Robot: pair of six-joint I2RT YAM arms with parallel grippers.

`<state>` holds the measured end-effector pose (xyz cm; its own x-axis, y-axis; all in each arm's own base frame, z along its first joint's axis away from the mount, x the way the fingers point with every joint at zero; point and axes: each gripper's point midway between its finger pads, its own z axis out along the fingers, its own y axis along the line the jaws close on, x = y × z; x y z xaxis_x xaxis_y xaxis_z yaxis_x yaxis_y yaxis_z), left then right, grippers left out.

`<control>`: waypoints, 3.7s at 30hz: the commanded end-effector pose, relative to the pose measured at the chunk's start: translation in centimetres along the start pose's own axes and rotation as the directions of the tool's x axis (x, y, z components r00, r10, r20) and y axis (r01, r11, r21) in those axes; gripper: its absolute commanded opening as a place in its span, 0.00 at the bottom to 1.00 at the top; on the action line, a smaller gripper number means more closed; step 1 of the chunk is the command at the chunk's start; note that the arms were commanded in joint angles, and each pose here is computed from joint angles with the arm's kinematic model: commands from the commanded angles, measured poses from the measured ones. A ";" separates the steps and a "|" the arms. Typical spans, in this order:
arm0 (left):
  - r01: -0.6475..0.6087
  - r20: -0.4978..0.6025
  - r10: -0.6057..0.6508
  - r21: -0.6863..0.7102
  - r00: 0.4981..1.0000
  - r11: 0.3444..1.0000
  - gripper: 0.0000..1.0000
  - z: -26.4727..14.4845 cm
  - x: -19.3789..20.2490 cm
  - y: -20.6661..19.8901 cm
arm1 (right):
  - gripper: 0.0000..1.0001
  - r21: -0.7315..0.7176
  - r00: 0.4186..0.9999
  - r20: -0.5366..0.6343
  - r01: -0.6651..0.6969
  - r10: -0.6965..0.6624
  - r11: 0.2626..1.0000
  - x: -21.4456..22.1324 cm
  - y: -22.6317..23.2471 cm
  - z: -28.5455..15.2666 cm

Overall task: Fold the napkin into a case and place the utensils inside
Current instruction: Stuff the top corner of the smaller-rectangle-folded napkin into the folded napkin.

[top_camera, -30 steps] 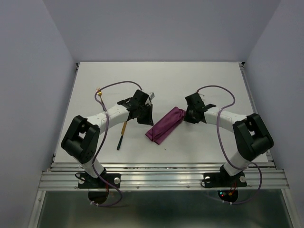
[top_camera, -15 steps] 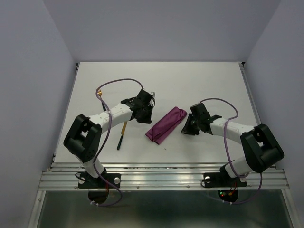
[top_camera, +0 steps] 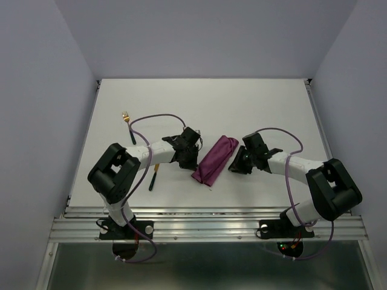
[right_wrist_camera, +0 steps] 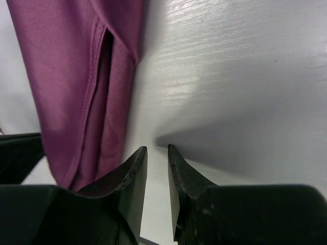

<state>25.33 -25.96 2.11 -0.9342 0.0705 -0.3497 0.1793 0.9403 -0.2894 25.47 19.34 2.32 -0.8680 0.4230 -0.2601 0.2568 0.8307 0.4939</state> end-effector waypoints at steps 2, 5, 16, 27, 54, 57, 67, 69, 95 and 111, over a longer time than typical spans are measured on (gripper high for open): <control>-0.011 -0.016 0.012 0.063 1.000 0.998 0.00 0.0 0.7 -3.3 | 0.29 -0.043 1.000 -0.003 -0.031 0.031 0.999 0.3 0.7 0.0; -0.016 0.036 0.016 0.015 0.999 1.000 0.00 -1.0 -0.8 -2.9 | 0.29 -0.050 0.999 0.002 -0.044 0.044 0.998 0.5 0.6 -0.3; -0.230 0.188 0.217 0.050 0.958 0.972 0.10 -6.6 -3.7 -8.1 | 0.31 -0.109 0.998 -0.028 -0.066 0.063 0.992 1.8 0.7 -1.0; -0.480 0.152 0.465 0.077 0.872 0.874 0.40 -5.0 -0.5 -12.2 | 0.32 -0.098 0.998 -0.029 -0.063 0.061 0.993 2.1 0.5 -0.9; -0.582 0.151 0.581 -0.044 0.800 0.812 0.45 -0.5 0.5 -13.0 | 0.34 -0.095 0.997 -0.051 -0.070 0.066 0.993 2.2 0.8 -0.4; -0.588 0.154 0.586 -0.036 0.795 0.808 0.42 -0.1 0.7 -13.0 | 0.34 -0.098 0.997 -0.049 -0.068 0.064 0.993 2.2 0.8 -0.5; -0.580 0.136 0.585 -0.077 0.800 0.811 0.31 1.2 1.0 -11.9 | 0.34 -0.097 0.997 -0.048 -0.070 0.065 0.993 2.2 0.8 -0.6; -0.581 0.133 0.587 -0.084 0.799 0.810 0.31 1.4 1.0 -11.8 | 0.34 -0.095 0.997 -0.048 -0.070 0.066 0.993 2.2 0.8 -0.6; -0.560 0.189 0.579 -0.147 0.793 0.815 0.50 -0.7 -0.2 -11.4 | 0.34 -0.101 0.997 -0.048 -0.068 0.063 0.993 2.0 1.0 -0.7; -0.596 0.112 0.611 -0.143 0.784 0.790 0.36 2.1 1.2 -10.8 | 0.43 -0.171 0.998 -0.052 -0.034 0.025 0.985 1.9 2.4 -1.1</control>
<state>22.81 -36.35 2.79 -0.6020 0.5853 -0.5432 0.6474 0.7559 0.0971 23.51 20.88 2.82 -0.8729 0.4551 -0.1759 0.2692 0.7500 0.6042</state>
